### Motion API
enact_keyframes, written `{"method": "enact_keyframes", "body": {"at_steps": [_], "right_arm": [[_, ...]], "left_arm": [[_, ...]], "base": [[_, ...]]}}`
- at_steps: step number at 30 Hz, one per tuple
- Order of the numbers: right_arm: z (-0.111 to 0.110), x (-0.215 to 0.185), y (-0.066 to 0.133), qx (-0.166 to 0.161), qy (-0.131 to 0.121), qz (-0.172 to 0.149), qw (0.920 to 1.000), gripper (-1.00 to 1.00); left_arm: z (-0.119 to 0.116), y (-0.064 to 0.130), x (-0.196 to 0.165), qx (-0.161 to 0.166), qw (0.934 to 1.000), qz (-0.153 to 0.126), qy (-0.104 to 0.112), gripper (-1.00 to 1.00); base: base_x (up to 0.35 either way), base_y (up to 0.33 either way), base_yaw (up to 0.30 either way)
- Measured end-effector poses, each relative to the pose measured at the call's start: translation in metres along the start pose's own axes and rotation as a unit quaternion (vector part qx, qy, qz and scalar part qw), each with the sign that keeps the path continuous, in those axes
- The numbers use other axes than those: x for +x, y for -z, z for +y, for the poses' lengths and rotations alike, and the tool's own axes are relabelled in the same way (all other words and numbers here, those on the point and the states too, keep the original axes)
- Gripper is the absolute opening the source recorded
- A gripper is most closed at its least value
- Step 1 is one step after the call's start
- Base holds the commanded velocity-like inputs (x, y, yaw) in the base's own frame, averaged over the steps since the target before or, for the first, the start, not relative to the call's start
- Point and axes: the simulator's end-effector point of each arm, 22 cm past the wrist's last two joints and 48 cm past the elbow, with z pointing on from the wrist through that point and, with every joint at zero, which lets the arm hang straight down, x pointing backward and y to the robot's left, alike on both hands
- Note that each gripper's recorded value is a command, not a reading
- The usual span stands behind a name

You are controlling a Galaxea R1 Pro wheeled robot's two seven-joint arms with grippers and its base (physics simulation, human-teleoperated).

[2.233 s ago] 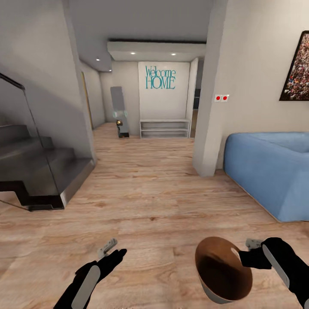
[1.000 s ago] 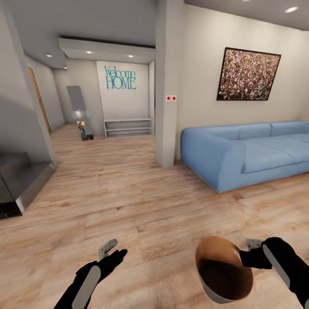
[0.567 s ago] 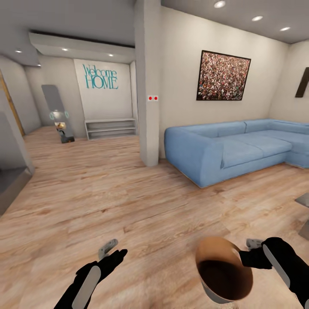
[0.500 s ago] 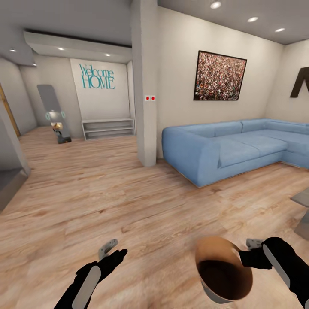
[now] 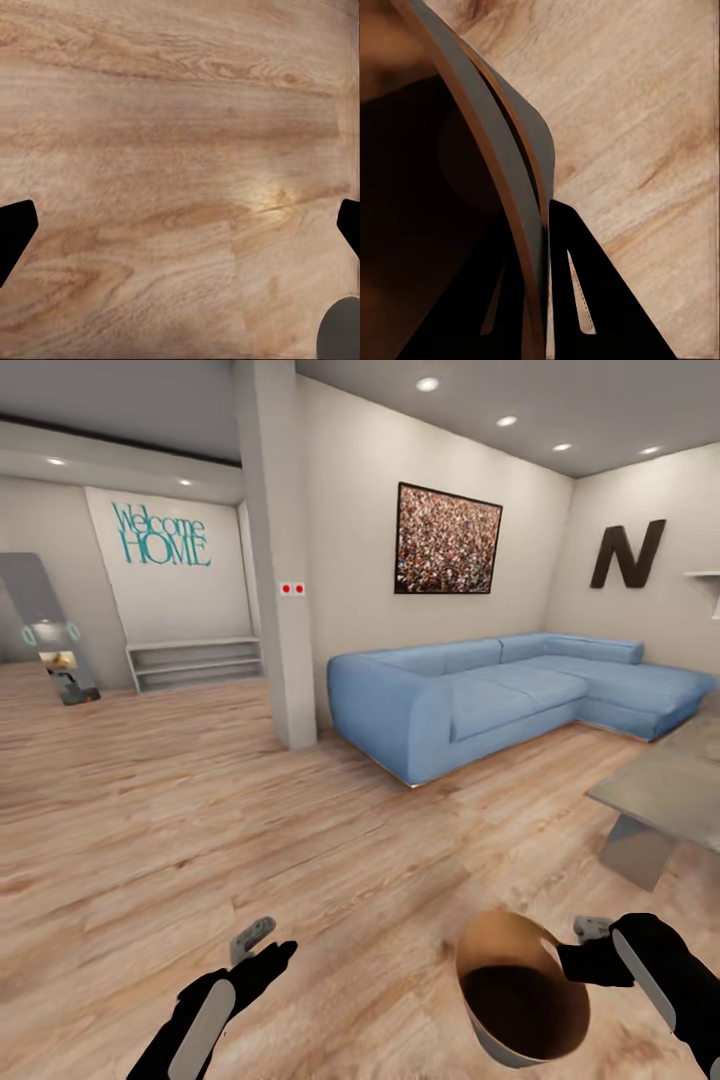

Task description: Put the three can of soda from the living room inside the tash can in the kitchen.

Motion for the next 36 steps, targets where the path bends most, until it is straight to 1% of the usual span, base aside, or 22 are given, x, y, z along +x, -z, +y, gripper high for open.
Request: {"method": "enact_keyframes", "body": {"at_steps": [3,7,11,36], "right_arm": [[0.0018,-0.0002,0.0,-0.004,-0.002,0.0,1.0,-1.0],[-0.0001,-0.0004,0.0002,0.001,0.001,0.0,1.0,-1.0],[0.0014,0.0002,0.0,-0.003,-0.002,0.0,1.0,-1.0],[0.0005,0.0002,0.0001,-0.001,-0.001,0.0,1.0,-1.0]], "left_arm": [[-0.0002,-0.0001,0.0003,0.0,1.0,0.0,0.0,1.0],[-0.0003,-0.0001,0.0004,0.0,1.0,0.0,0.0,1.0],[-0.0007,-0.0001,0.0008,0.0,1.0,0.001,0.0,1.0],[-0.0023,-0.0007,0.0033,0.001,1.0,0.003,0.0,1.0]], "base": [[-0.144,-0.256,-0.291],[-0.145,-0.258,-0.291],[-0.145,-0.259,-0.292],[-0.14,-0.268,-0.292]]}}
